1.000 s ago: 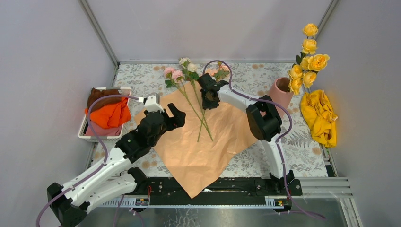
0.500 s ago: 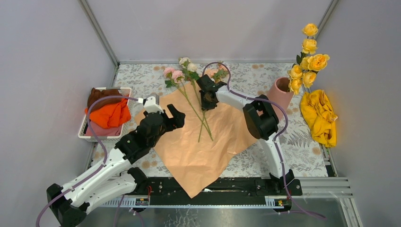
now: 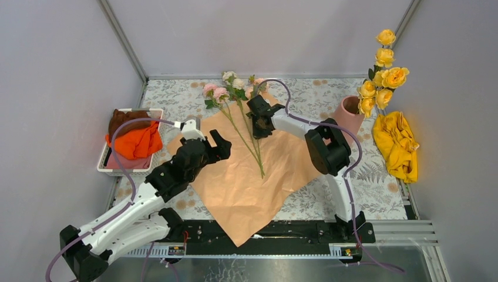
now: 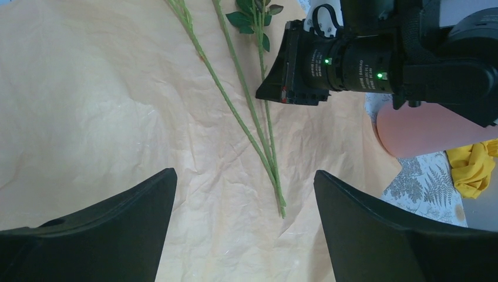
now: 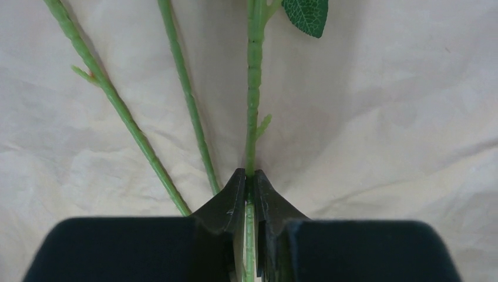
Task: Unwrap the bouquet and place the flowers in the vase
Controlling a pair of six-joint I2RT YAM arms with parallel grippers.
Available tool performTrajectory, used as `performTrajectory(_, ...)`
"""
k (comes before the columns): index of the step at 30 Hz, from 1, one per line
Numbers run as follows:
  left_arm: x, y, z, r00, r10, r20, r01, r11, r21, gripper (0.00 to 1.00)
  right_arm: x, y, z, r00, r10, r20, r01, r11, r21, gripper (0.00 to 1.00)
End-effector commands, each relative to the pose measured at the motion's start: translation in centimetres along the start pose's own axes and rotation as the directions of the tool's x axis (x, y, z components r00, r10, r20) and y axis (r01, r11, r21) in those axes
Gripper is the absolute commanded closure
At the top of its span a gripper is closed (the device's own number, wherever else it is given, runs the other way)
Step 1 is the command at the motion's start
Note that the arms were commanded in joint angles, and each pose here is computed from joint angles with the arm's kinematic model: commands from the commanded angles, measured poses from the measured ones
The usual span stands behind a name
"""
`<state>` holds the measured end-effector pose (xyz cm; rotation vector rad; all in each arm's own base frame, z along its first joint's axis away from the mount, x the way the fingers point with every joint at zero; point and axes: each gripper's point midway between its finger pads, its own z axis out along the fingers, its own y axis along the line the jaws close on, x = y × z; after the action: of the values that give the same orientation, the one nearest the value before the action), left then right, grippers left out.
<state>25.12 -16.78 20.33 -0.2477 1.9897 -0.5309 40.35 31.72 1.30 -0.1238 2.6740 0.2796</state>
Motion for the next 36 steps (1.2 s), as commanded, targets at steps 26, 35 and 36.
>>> performTrajectory(26, -3.1, -8.5, 1.1, 0.975, -0.209, -0.071, 0.220, 0.886, 0.408, 0.04, 2.6, 3.3, -21.8, 0.944, -0.027, 0.330, 0.179, 0.880, -0.440, 1.00)
performTrajectory(35, -3.8, -11.4, 0.5, 0.959, -0.268, -0.093, 0.264, 0.727, 0.634, 0.04, 5.1, 4.6, -25.9, 0.925, 0.001, 0.380, 0.228, 0.798, -0.557, 1.00)
performTrajectory(36, -3.6, -11.4, 0.6, 0.957, -0.275, -0.098, 0.272, 0.722, 0.636, 0.04, 5.3, 4.7, -26.1, 0.926, 0.002, 0.377, 0.228, 0.794, -0.564, 1.00)
